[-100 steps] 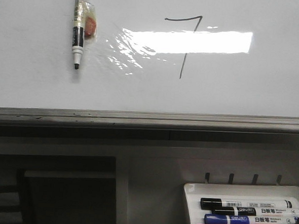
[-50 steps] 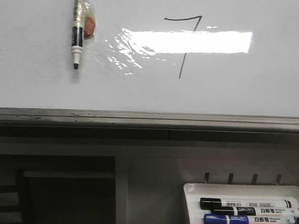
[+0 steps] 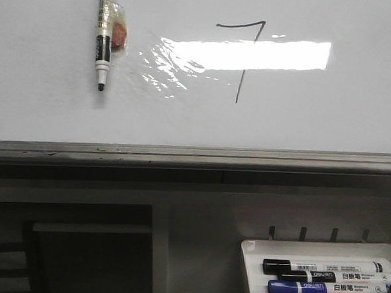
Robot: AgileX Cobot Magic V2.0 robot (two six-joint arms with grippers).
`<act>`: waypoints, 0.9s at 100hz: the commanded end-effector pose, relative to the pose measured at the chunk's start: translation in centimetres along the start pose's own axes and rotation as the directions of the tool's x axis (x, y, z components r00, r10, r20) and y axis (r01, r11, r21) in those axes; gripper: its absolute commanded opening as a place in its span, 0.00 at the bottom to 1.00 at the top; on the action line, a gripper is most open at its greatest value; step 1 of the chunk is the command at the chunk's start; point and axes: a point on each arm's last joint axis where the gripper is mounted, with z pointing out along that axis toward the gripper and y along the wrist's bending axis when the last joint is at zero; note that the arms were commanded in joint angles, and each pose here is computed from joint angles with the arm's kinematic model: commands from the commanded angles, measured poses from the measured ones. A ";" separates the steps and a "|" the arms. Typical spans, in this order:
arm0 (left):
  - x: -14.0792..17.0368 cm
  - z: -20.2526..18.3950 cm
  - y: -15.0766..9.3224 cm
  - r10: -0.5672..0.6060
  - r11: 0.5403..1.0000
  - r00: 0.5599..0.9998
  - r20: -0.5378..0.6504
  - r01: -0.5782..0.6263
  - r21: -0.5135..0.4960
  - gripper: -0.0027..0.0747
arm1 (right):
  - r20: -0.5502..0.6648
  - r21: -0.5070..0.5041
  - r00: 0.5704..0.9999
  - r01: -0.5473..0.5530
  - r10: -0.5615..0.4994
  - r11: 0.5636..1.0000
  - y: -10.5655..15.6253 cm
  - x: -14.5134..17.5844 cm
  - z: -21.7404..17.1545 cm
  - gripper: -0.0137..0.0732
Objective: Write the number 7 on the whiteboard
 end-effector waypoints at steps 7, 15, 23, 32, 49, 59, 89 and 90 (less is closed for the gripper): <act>0.4 -0.2 0.0 -0.018 1.000 0.998 0.062 0.018 -0.008 0.01 | 0.059 0.014 0.998 0.032 -0.033 0.999 0.0 0.3 0.0 0.08; 0.4 -0.2 0.0 -0.018 1.000 0.998 0.062 0.018 -0.008 0.01 | 0.077 0.019 0.995 0.056 -0.057 0.998 0.0 0.1 0.0 0.08; 0.4 -0.2 0.0 -0.018 1.000 0.998 0.062 0.018 -0.008 0.01 | 0.090 0.021 0.994 0.060 -0.062 0.998 0.0 0.0 -0.1 0.08; 0.4 -0.2 0.0 -0.018 1.000 0.998 0.062 0.018 -0.008 0.01 | 0.086 0.020 0.994 0.060 -0.062 0.998 0.0 0.0 -0.1 0.08; 0.4 -0.2 0.0 -0.018 1.000 0.998 0.062 0.018 -0.008 0.01 | 0.087 0.021 0.994 0.060 -0.062 0.998 0.0 0.0 -0.1 0.08; 0.4 -0.2 0.0 -0.018 1.000 0.998 0.062 0.018 -0.008 0.01 | 0.085 0.020 0.994 0.060 -0.062 0.998 0.0 0.0 -0.1 0.08; 0.4 -0.2 0.0 -0.018 1.000 0.998 0.062 0.018 -0.008 0.01 | 0.085 0.020 0.994 0.060 -0.062 0.998 0.0 0.0 -0.1 0.08; 0.4 -0.2 0.0 -0.018 1.000 0.998 0.062 0.018 -0.008 0.01 | 0.085 0.020 0.994 0.060 -0.062 0.998 0.0 0.0 -0.1 0.08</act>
